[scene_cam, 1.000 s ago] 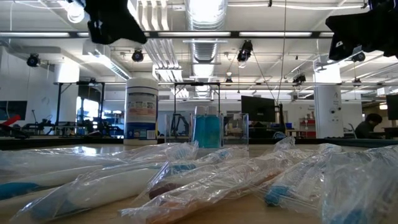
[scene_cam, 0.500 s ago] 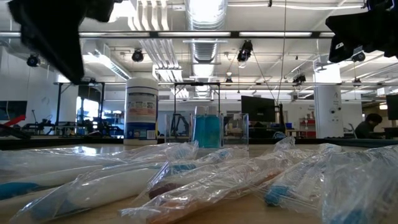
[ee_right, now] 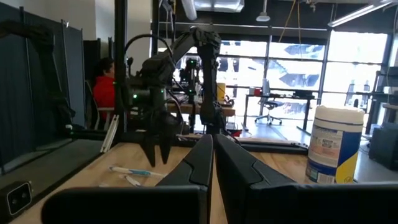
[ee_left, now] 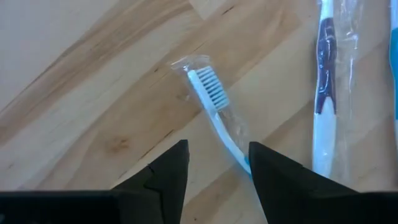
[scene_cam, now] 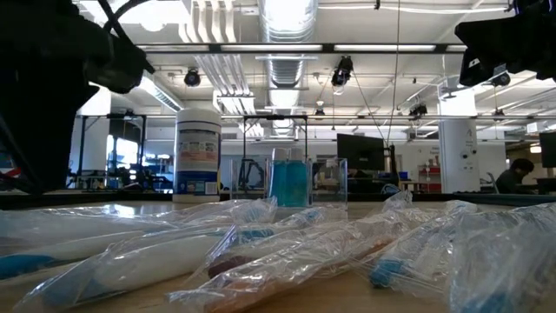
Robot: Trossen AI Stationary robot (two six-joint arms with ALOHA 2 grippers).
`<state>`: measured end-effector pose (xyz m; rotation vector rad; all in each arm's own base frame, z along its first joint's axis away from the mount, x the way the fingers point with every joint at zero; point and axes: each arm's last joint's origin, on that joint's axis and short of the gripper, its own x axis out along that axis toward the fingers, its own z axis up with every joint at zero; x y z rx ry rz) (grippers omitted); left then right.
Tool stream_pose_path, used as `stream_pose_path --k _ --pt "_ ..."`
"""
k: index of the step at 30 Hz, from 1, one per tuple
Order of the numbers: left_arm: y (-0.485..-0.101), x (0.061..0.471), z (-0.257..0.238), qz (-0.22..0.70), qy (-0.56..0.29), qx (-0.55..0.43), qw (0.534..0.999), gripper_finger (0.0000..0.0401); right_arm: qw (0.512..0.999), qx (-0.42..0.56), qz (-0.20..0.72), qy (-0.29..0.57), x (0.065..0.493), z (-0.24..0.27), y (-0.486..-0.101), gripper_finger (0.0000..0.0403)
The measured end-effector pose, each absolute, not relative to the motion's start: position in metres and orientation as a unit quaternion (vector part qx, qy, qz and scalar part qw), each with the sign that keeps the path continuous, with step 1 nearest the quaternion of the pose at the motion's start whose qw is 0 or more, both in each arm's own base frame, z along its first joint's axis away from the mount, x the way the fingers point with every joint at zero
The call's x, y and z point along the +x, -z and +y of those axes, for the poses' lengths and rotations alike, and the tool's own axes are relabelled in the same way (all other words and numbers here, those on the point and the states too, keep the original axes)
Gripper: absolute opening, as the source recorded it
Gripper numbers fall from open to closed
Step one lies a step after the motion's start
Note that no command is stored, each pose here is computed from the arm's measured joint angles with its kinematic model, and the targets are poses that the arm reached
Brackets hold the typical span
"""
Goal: Pick & Place toothbrushing station
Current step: Put the blue toothbrush into the transparent bin organizer
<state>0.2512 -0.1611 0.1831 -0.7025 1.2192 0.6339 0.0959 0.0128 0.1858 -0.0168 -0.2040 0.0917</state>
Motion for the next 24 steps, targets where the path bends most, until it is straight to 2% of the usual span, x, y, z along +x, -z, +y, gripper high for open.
stream_pose_path --k 18,21,24 --pt "-0.154 0.267 -0.16 0.582 -0.273 -0.286 0.711 0.0168 0.994 0.003 -0.101 -0.047 0.096 0.013 -0.186 0.0013" --pt "-0.152 0.269 -0.159 0.591 -0.265 -0.277 0.71 0.0145 0.994 0.007 -0.1 -0.047 0.096 0.013 -0.186 0.0013" --pt "-0.151 0.271 -0.157 0.594 -0.26 -0.273 0.711 0.0102 0.994 0.007 -0.101 -0.047 0.096 0.013 -0.186 0.0013"
